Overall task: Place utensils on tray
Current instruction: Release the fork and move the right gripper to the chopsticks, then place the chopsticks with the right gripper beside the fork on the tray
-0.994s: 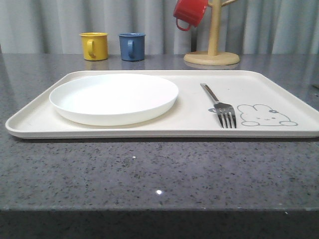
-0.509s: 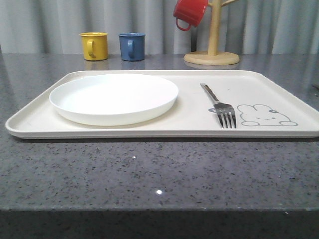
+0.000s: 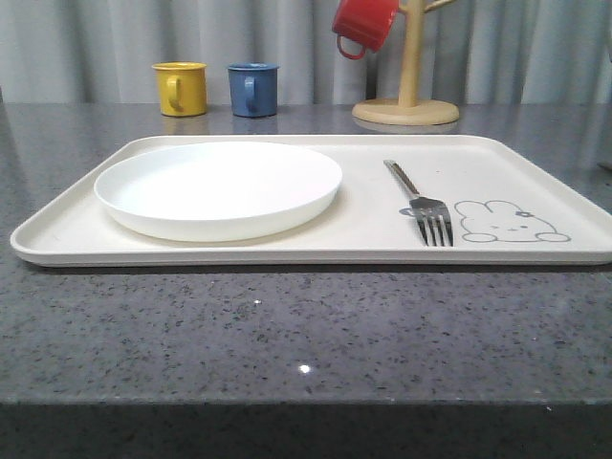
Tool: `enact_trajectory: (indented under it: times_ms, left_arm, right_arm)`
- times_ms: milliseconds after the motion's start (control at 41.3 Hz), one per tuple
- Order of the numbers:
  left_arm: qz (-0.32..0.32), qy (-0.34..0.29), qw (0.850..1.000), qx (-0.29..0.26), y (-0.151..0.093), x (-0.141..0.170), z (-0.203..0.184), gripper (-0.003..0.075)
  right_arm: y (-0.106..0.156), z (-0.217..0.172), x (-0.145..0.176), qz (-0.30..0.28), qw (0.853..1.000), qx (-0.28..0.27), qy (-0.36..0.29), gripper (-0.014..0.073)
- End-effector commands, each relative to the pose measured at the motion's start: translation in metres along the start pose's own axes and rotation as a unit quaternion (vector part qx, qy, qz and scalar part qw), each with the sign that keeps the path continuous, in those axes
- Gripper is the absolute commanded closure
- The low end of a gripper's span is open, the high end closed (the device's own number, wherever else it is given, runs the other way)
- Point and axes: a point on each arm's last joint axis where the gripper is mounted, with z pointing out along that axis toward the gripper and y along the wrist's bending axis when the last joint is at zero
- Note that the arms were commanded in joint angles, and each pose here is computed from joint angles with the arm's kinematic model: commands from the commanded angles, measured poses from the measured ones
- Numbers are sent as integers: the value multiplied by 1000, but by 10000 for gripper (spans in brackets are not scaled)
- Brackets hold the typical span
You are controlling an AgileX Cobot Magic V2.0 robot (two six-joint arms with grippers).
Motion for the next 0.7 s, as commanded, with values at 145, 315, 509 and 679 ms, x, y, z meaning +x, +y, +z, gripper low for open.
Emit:
enact_trajectory:
  times_ms: [145, 315, 509, 679]
  left_arm:
    - [-4, -45, 999, 2, 0, -13, -4, 407]
    - [-4, -45, 999, 2, 0, -13, -4, 407]
    - [-4, -45, 999, 2, 0, -13, -4, 407]
    - [-4, -45, 999, 2, 0, -13, -4, 407]
  right_arm:
    - [0, -14, -2, -1, 1000, -7, -24, 517]
    - [4, -29, 4, 7, 999, -26, -42, 517]
    - [28, -55, 8, 9, 994, -93, -64, 517]
    - [67, -79, 1, -21, 988, -127, -86, 517]
